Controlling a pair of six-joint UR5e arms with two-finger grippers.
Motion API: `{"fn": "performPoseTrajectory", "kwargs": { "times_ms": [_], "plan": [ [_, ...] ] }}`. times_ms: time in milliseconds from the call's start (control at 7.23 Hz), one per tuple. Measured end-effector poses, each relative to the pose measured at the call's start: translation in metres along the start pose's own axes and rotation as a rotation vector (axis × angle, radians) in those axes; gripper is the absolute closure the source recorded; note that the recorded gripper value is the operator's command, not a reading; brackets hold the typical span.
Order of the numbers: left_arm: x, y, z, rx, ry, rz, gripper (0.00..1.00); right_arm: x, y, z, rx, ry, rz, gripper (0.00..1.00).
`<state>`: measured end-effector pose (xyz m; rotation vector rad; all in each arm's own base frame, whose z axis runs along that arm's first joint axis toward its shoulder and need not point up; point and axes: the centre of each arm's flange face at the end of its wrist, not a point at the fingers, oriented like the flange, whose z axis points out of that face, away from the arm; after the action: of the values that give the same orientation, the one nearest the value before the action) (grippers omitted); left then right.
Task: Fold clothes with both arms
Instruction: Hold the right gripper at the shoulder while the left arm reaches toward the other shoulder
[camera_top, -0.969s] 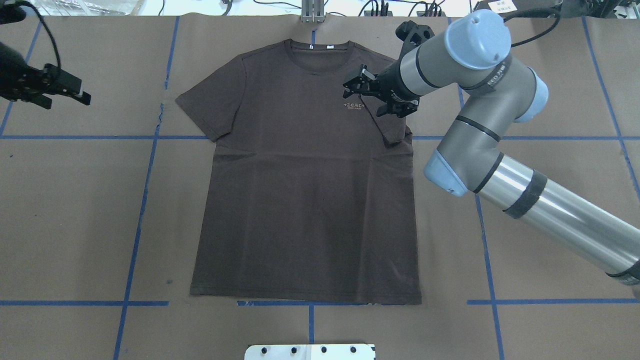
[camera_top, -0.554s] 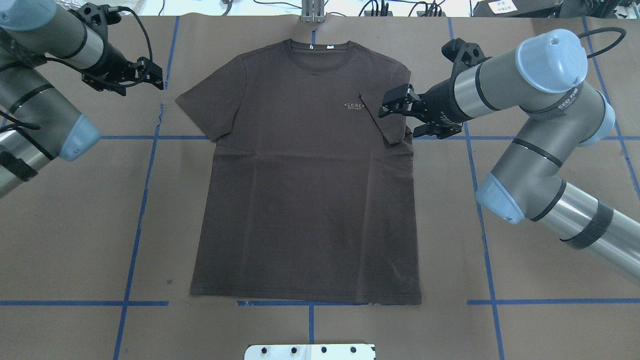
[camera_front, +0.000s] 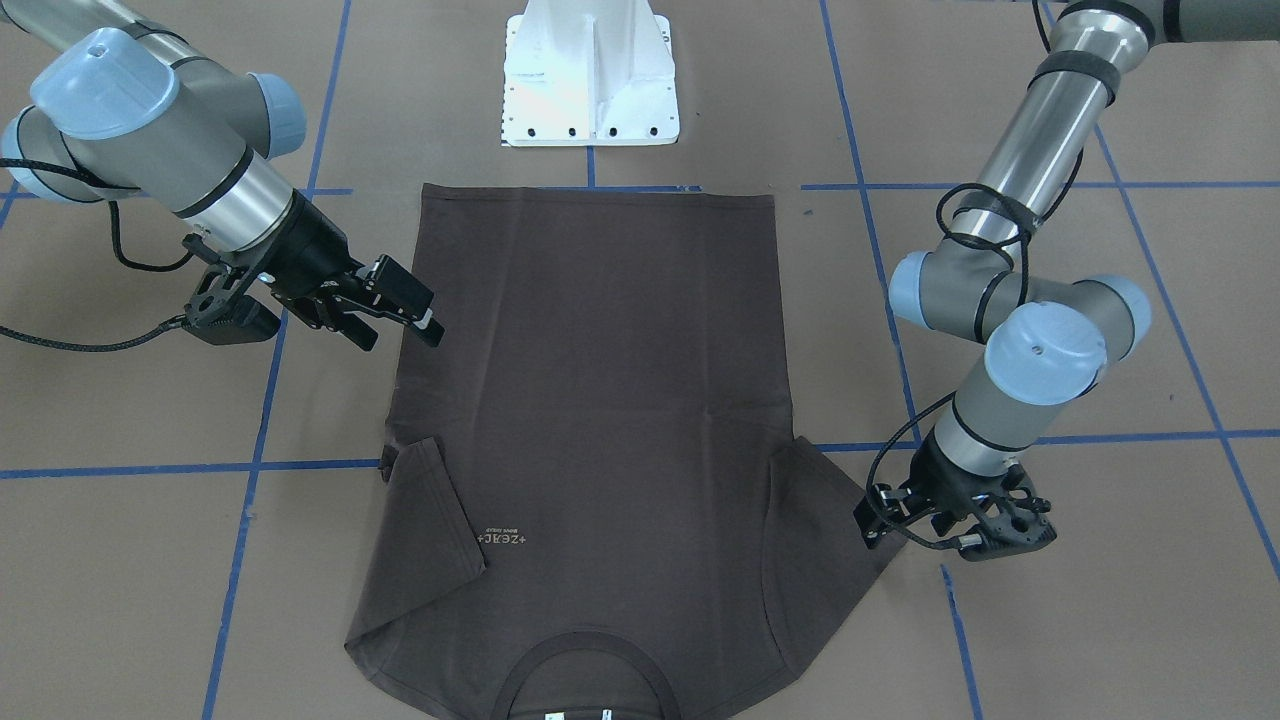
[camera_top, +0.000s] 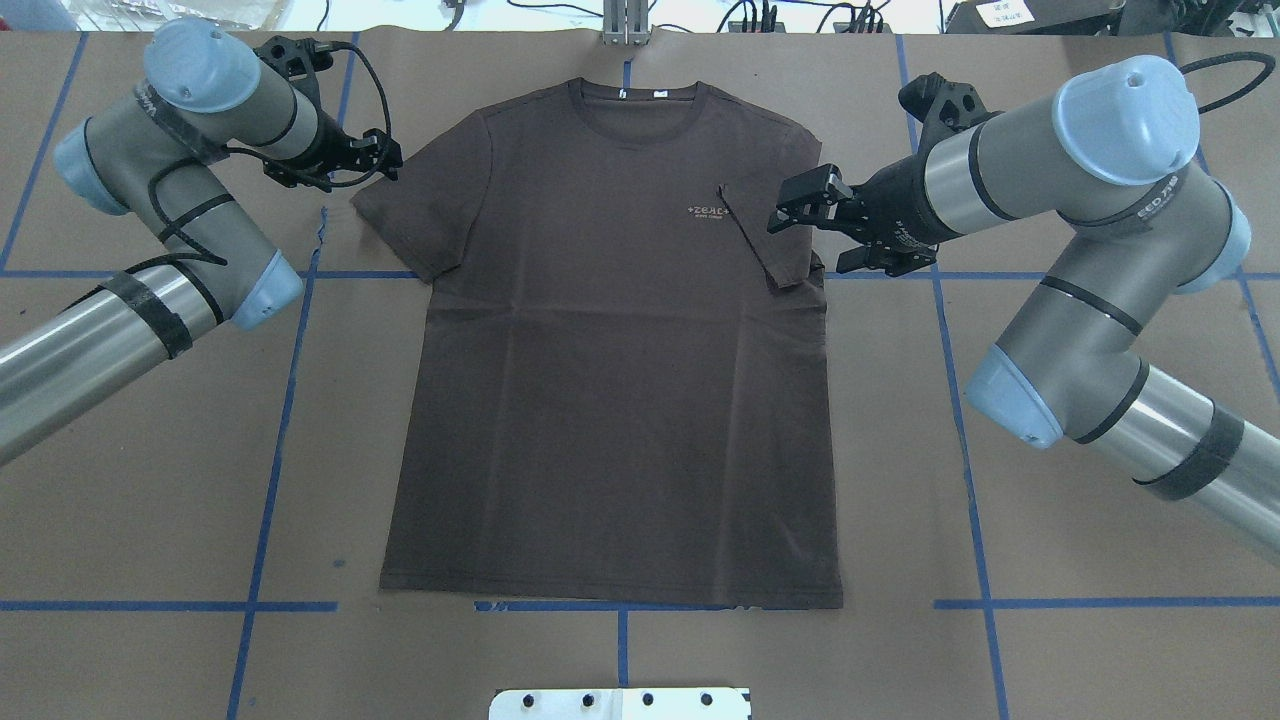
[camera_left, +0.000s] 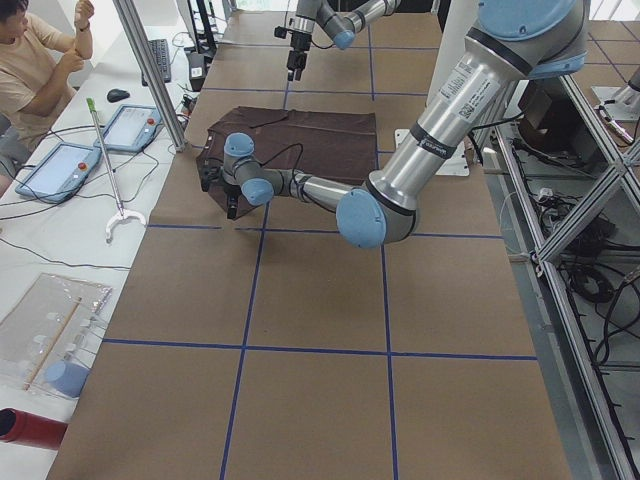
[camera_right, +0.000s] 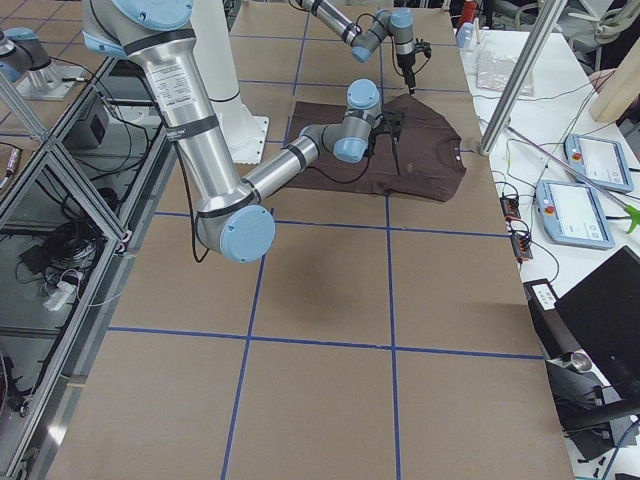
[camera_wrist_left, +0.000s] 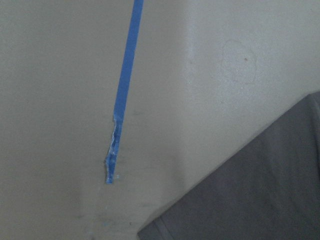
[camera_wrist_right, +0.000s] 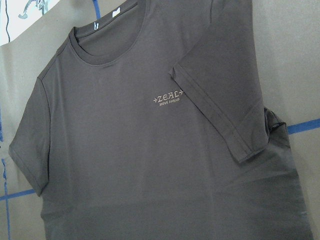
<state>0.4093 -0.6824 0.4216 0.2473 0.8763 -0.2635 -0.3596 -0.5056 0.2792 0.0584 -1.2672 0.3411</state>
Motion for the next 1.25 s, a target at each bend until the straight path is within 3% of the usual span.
{"fn": "performPoseTrajectory", "kwargs": {
  "times_ms": [138, 692, 830, 969, 1245],
  "plan": [
    [0.001, 0.001, 0.006, 0.013, -0.011, 0.003, 0.33, 0.0, 0.0, 0.0, 0.001, -0.001, 0.0, 0.01],
    [-0.006, 0.006, 0.014, 0.017, -0.026, 0.006, 0.34, -0.003, 0.001, -0.001, 0.002, -0.007, -0.005, 0.01],
    [-0.008, 0.009, 0.016, 0.012, -0.029, 0.008, 0.45, -0.004, 0.001, -0.001, 0.003, -0.009, -0.006, 0.01],
    [-0.008, 0.011, 0.018, 0.01, -0.03, 0.008, 0.99, -0.005, 0.001, -0.002, 0.003, -0.01, -0.006, 0.01],
    [-0.007, 0.012, 0.017, 0.009, -0.028, 0.013, 1.0, -0.006, 0.001, -0.002, 0.003, -0.013, -0.008, 0.01]
  ]
}}
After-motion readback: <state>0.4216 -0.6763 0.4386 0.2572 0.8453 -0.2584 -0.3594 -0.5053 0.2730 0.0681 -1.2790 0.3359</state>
